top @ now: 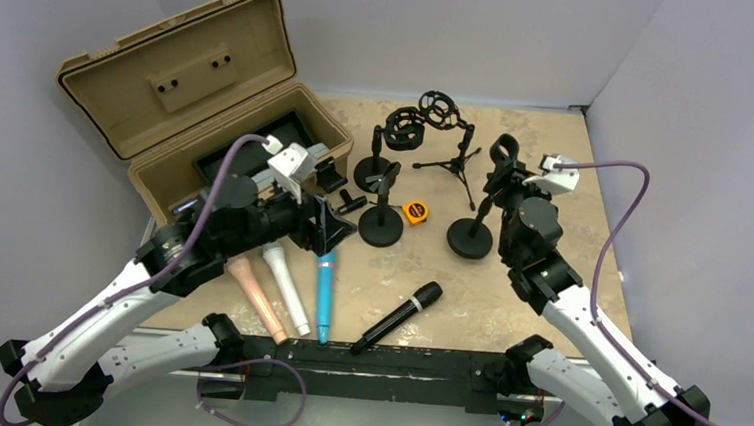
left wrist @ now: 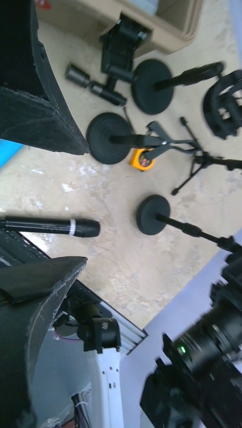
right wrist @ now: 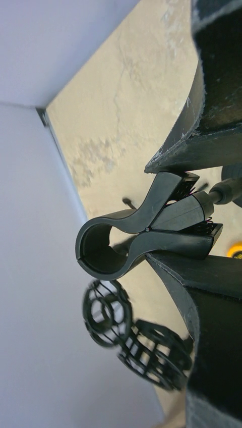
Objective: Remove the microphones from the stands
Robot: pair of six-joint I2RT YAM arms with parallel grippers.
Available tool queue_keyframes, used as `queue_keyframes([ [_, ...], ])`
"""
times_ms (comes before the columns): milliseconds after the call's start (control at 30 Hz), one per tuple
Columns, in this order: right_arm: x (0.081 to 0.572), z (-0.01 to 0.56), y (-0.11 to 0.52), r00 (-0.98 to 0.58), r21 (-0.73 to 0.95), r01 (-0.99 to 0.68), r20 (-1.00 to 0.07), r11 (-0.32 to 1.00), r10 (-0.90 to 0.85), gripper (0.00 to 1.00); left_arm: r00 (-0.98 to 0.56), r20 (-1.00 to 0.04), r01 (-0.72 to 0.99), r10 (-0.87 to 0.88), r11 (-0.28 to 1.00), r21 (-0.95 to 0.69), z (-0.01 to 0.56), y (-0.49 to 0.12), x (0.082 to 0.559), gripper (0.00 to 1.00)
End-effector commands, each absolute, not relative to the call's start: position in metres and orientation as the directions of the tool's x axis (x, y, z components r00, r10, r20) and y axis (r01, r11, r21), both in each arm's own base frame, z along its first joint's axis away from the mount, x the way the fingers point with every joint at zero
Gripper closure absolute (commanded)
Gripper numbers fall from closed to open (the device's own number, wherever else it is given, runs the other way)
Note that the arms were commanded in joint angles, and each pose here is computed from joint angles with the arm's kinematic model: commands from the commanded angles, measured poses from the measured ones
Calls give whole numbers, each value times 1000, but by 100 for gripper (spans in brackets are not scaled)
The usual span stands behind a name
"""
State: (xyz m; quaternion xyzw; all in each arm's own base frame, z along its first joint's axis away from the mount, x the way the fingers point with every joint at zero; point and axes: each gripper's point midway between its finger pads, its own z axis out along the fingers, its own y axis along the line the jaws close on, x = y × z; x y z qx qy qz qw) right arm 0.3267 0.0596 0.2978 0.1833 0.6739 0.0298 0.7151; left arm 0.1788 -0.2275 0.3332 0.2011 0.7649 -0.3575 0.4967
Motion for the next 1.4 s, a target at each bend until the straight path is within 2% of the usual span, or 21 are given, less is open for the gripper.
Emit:
queue_keyframes([
  [0, 325, 363, 25, 350, 488, 331, -859, 808, 375, 100, -247, -968, 696, -49, 686, -212, 395, -201, 176, 28],
  [133, 325, 357, 20, 369, 506, 363, -849, 782, 378, 100, -128, -990, 665, -63, 735, -133, 427, -177, 177, 27],
  [300, 319, 347, 10, 365, 478, 426, -868, 768, 337, 100, -47, -998, 608, -50, 791, -69, 432, -157, 182, 25],
  [500, 307, 357, -13, 416, 487, 510, -861, 709, 292, 100, 10, -1000, 565, 10, 825, 14, 426, -151, 194, 24],
  [800, 348, 393, -42, 474, 459, 558, -860, 691, 189, 100, 56, -997, 493, 60, 866, 80, 407, -142, 209, 24],
  [967, 350, 401, -41, 516, 456, 529, -842, 715, 156, 100, 63, -995, 418, 74, 904, 93, 384, -132, 219, 23],
  [1067, 362, 370, -33, 471, 426, 521, -866, 740, 166, 100, 48, -996, 418, 76, 904, 89, 370, -134, 222, 22],
  [1200, 391, 303, -8, 312, 396, 497, -912, 773, 266, 100, 48, -996, 425, 76, 901, 89, 368, -134, 221, 23],
  [1367, 397, 252, 31, 162, 353, 477, -935, 805, 315, 100, 73, -996, 404, 55, 911, 80, 371, -126, 218, 23],
])
